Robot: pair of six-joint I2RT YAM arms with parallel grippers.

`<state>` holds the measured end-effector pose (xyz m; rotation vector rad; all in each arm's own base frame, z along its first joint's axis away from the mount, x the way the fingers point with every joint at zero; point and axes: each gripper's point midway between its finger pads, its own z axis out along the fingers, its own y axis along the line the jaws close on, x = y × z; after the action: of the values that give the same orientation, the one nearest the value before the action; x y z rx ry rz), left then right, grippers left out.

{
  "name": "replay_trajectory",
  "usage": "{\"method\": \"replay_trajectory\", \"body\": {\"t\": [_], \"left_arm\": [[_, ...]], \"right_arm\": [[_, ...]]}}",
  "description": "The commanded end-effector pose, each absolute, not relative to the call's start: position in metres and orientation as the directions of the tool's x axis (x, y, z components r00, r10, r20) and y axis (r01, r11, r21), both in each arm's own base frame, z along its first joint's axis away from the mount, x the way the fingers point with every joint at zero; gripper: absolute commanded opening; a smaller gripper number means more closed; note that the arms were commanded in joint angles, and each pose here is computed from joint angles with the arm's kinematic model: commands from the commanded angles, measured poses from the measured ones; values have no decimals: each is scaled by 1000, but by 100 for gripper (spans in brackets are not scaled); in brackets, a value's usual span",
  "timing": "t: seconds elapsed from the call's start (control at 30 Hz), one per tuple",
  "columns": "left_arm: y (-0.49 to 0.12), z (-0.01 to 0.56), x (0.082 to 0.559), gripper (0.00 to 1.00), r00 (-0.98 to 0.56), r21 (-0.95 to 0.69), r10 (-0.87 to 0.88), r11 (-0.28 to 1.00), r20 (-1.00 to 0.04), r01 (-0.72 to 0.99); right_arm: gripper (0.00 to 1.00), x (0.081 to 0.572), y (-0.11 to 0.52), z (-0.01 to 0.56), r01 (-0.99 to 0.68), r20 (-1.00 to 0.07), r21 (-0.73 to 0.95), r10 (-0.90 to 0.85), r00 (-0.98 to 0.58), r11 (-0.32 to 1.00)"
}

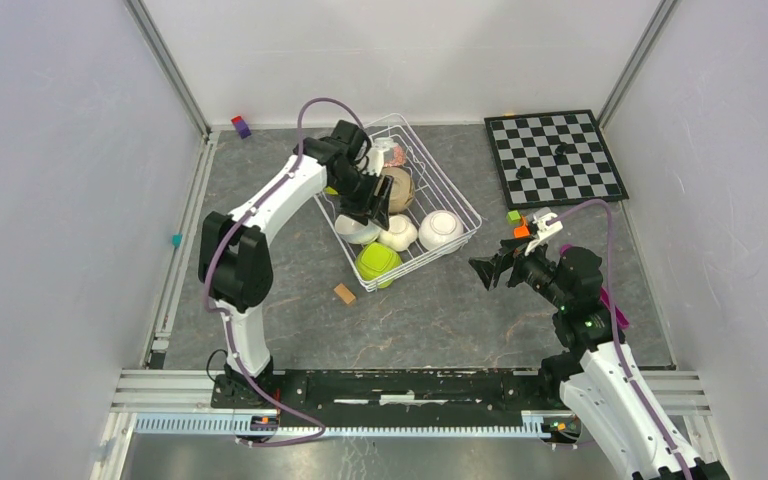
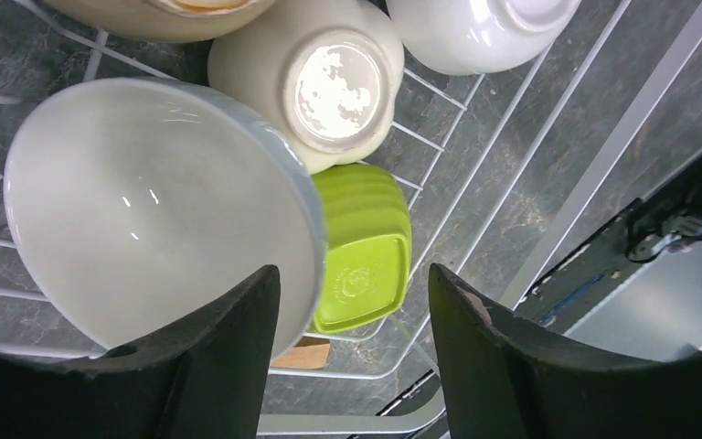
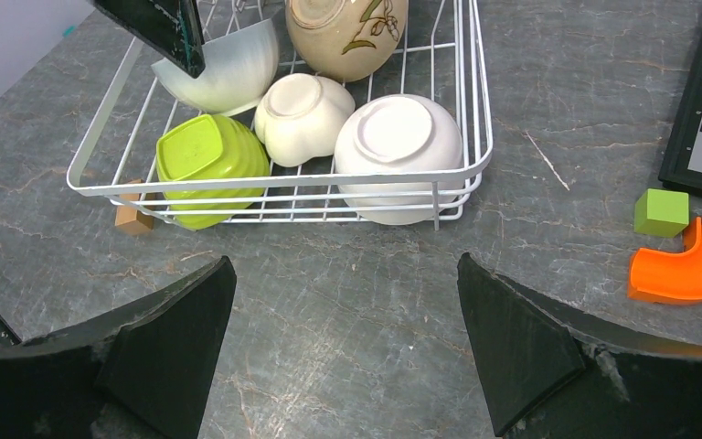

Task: Unload the bowls from the dish rack

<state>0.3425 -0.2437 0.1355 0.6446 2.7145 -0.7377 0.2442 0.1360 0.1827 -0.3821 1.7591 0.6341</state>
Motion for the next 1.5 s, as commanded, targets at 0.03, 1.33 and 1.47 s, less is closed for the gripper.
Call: {"method": "replay_trajectory", "body": {"t": [0.03, 1.33, 1.47], "left_arm": [[-235, 153, 350, 64, -804, -245, 394, 810, -446, 533], [-167, 295, 368, 2, -557, 38, 136, 982, -819, 185], [-120, 298, 372, 2, -535, 80, 36, 995, -844, -59]], "right_arm": [[98, 246, 136, 200, -567, -970, 193, 69, -232, 801], [98, 253, 129, 209, -520, -970, 207, 102, -222, 829], [98, 252, 130, 213, -528, -971, 206, 105, -215, 824]]}}
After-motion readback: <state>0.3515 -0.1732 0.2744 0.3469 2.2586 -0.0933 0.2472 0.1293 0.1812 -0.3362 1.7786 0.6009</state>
